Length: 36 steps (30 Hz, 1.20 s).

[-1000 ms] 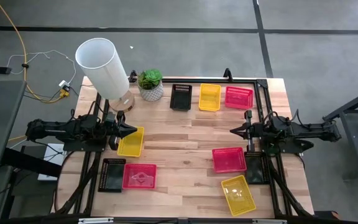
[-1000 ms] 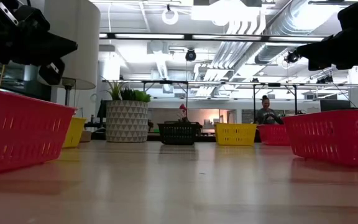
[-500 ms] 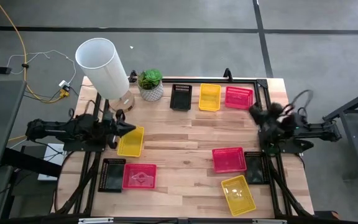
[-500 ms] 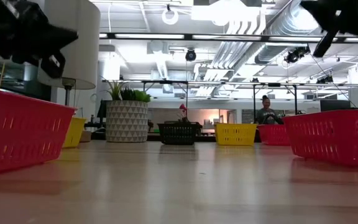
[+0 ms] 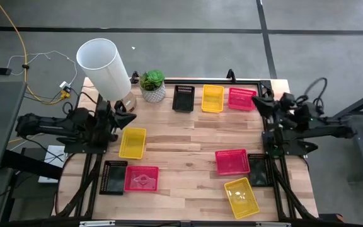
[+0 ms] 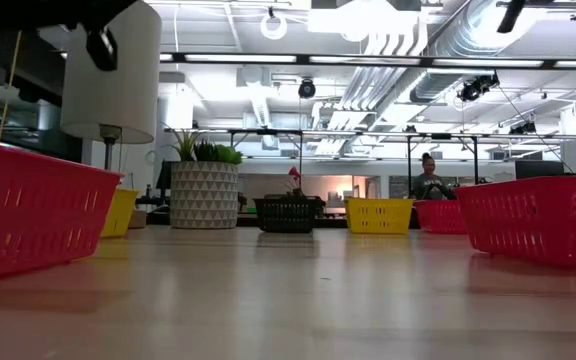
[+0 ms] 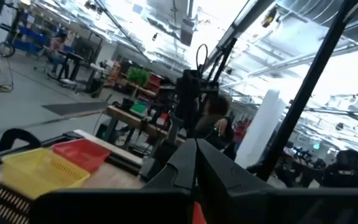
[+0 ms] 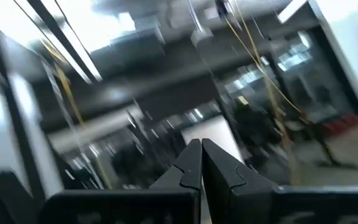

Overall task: Stack baskets by color
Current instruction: Stack the top red bin on top of the bottom right red bin on the table

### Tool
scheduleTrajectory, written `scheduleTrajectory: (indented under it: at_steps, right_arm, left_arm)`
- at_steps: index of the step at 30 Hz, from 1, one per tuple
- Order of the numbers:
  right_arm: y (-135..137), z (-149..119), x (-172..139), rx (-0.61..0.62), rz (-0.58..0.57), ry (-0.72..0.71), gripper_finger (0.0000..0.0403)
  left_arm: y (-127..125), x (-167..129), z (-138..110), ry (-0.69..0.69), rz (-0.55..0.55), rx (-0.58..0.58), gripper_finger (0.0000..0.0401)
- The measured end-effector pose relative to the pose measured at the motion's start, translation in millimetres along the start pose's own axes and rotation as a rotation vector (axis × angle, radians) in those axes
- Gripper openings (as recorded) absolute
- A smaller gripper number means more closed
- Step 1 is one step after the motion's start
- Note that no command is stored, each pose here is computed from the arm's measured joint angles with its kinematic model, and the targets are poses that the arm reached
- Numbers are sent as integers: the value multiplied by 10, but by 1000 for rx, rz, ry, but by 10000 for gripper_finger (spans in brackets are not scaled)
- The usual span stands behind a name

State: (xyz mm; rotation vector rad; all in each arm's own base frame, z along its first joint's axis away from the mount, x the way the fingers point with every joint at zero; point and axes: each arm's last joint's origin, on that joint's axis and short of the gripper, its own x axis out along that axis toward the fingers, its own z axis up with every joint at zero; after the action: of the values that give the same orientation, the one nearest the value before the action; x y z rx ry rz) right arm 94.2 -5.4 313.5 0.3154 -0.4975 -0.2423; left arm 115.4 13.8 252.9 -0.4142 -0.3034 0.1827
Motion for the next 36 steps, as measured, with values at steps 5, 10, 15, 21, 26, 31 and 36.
scheduleTrajectory:
  at_steps: [5,10,15,21,26,31,36]
  right_arm:
    - [62,55,188,-88,-122,201,0]
    - [114,103,315,-59,-180,310,1]
    - [101,135,434,-78,-367,480,32]
    - [-38,136,558,-75,-676,697,131]
    - [-239,27,626,-37,-879,872,199]
    - [-418,-103,708,-16,-935,999,221]
    - [-639,-206,766,62,-946,1141,222]
  left_arm:
    - [-120,159,218,14,14,19,0]
    - [-193,217,359,-8,4,55,0]
    - [-208,224,391,-15,1,119,0]
    - [-205,225,384,-8,4,131,0]
    - [-205,225,384,-8,4,131,0]
    - [-205,225,384,-8,4,131,0]
    - [-205,225,384,-8,4,131,0]
